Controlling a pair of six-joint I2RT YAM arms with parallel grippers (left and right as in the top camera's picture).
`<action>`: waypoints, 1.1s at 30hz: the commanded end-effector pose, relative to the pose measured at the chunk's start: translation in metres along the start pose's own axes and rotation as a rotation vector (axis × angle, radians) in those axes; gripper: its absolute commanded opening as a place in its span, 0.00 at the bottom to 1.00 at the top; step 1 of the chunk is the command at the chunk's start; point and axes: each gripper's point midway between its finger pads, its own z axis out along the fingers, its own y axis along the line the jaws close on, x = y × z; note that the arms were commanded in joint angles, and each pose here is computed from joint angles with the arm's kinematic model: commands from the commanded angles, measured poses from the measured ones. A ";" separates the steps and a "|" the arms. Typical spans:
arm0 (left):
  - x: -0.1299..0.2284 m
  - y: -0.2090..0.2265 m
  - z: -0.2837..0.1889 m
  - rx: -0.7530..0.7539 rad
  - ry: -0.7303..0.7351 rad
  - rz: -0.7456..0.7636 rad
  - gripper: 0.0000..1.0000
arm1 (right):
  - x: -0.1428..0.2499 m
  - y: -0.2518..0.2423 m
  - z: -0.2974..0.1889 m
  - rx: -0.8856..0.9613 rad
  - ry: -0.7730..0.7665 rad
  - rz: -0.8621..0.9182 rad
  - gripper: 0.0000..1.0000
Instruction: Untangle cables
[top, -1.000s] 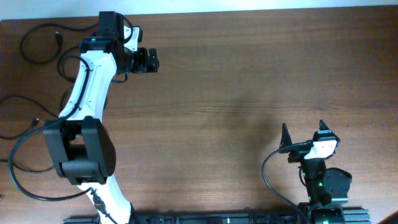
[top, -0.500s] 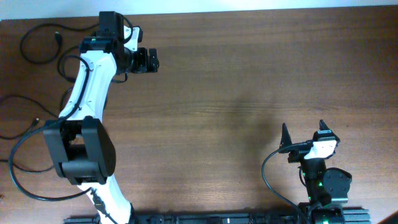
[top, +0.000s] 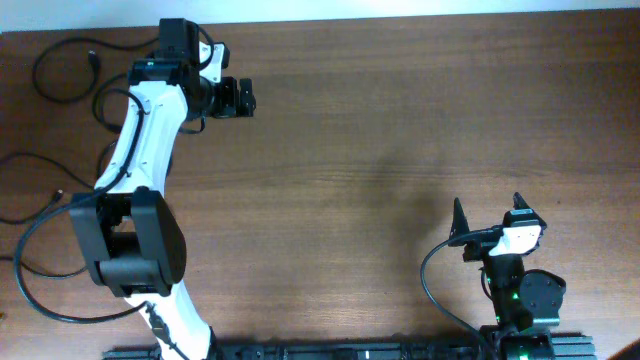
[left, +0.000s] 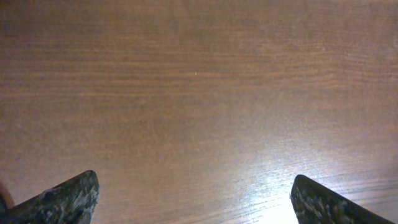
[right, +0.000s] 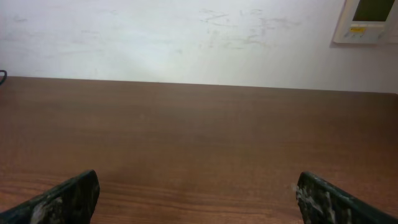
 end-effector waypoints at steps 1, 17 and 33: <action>0.005 -0.005 -0.020 0.001 0.011 -0.012 0.99 | 0.002 -0.001 0.000 0.007 -0.002 -0.002 0.98; 0.112 -0.021 -0.113 -0.022 -0.084 0.054 0.99 | 0.002 -0.001 0.000 0.007 -0.002 -0.002 0.98; 0.177 -0.034 -0.194 -0.042 -0.658 0.247 0.99 | 0.002 -0.001 0.000 0.007 -0.002 -0.002 0.98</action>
